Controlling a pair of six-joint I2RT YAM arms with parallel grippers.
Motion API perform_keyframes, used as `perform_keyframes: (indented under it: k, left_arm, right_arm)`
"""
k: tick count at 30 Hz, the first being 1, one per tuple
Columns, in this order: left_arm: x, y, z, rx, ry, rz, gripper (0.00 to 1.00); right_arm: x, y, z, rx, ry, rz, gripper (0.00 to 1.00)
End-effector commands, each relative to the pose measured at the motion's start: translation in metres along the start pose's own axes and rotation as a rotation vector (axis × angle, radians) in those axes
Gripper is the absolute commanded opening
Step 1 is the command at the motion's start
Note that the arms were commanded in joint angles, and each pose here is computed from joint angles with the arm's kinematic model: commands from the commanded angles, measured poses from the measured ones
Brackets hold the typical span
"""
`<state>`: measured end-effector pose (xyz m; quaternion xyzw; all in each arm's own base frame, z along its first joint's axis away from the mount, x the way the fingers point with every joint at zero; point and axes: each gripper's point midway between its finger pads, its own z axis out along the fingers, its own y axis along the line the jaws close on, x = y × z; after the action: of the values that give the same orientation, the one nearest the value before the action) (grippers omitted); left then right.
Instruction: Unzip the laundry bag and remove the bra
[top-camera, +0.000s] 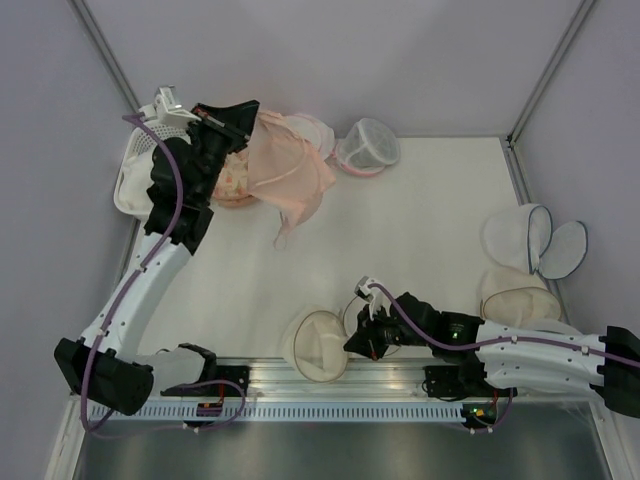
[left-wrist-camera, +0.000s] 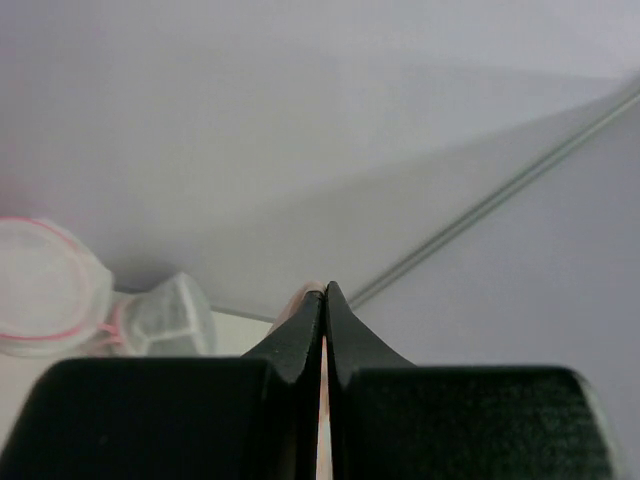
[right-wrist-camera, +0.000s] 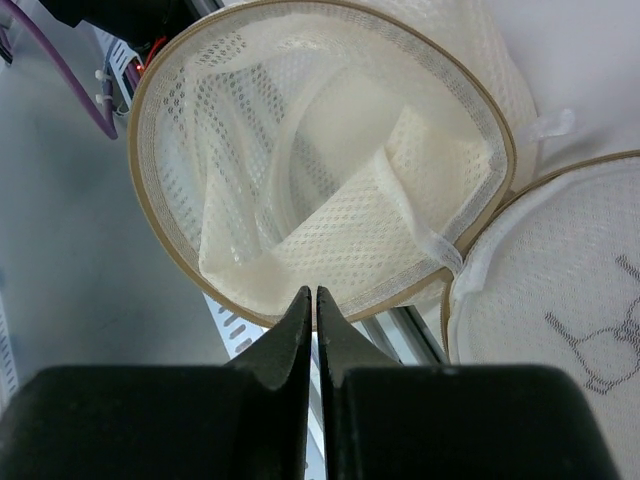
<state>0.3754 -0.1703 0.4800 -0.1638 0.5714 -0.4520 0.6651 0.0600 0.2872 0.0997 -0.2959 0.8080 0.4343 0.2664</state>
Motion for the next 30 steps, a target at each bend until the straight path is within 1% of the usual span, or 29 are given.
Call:
perform_keyframes:
  k: [1,3,5,7,8,12,13,14,15,16,17,18,19,20,21,22,23,24,25,30]
  left_arm:
    - [-0.023,0.06,0.015,-0.173,0.004,0.226,0.02]
    - [-0.043,0.089,0.018,-0.251,-0.009,0.26,0.02]
    - [-0.05,0.114,0.02,-0.302,-0.004,0.284,0.02]
    - [-0.077,0.15,0.019,-0.381,-0.043,0.31,0.02]
    - [-0.075,0.153,0.022,-0.386,-0.032,0.313,0.02]
    - [-0.124,0.197,0.032,-0.483,-0.092,0.35,0.02]
    - [-0.141,0.19,0.037,-0.475,-0.111,0.356,0.02]
    - [-0.145,0.206,0.045,-0.499,-0.111,0.354,0.02]
    - [-0.159,0.214,0.046,-0.519,-0.127,0.36,0.02]
    - [-0.181,0.192,0.056,-0.467,-0.162,0.375,0.02]
    - [-0.18,0.211,0.067,-0.485,-0.145,0.362,0.02]
    - [-0.19,0.213,0.071,-0.485,-0.147,0.361,0.02]
    - [-0.213,0.193,0.08,-0.446,-0.191,0.379,0.02]
    - [-0.218,0.193,0.086,-0.444,-0.194,0.381,0.02]
    - [-0.217,0.213,0.095,-0.465,-0.184,0.38,0.02]
    - [-0.231,0.203,0.099,-0.446,-0.223,0.4,0.02]
    - [-0.234,0.207,0.101,-0.446,-0.238,0.399,0.02]
    - [-0.234,0.219,0.103,-0.459,-0.245,0.39,0.02]
    - [-0.237,0.22,0.106,-0.445,-0.256,0.391,0.02]
    - [-0.217,0.271,0.114,-0.517,-0.205,0.381,0.02]
  right_arm:
    - [-0.005,0.001,-0.001,0.008,-0.03,0.011,0.08]
    - [-0.005,0.0,-0.001,0.012,-0.03,0.016,0.08]
    - [-0.006,0.0,-0.001,0.013,-0.031,0.013,0.08]
    - [-0.005,-0.001,0.001,0.019,-0.022,0.008,0.09]
    - [-0.006,0.0,0.001,0.015,-0.025,0.007,0.09]
    - [-0.004,-0.002,0.005,0.037,0.023,-0.014,0.09]
    - [-0.003,-0.003,0.006,0.038,0.031,-0.023,0.09]
    - [-0.002,-0.003,0.007,0.043,0.041,-0.026,0.09]
    - [-0.002,-0.004,0.01,0.046,0.051,-0.028,0.09]
    - [-0.001,-0.004,0.011,0.046,0.058,-0.034,0.09]
    - [0.002,-0.005,0.014,0.05,0.078,-0.032,0.09]
    - [0.001,-0.004,0.016,0.047,0.081,-0.035,0.09]
    - [0.0,-0.004,0.018,0.043,0.083,-0.037,0.09]
    - [0.002,-0.003,0.02,0.038,0.095,-0.04,0.09]
    - [0.003,-0.005,0.024,0.045,0.112,-0.041,0.09]
    - [0.004,-0.005,0.026,0.045,0.121,-0.047,0.09]
    - [0.008,-0.009,0.029,0.055,0.144,-0.049,0.09]
    - [0.006,-0.006,0.031,0.043,0.149,-0.051,0.09]
    - [0.007,-0.005,0.032,0.038,0.157,-0.05,0.09]
    - [0.003,-0.005,0.037,0.022,0.178,-0.058,0.09]
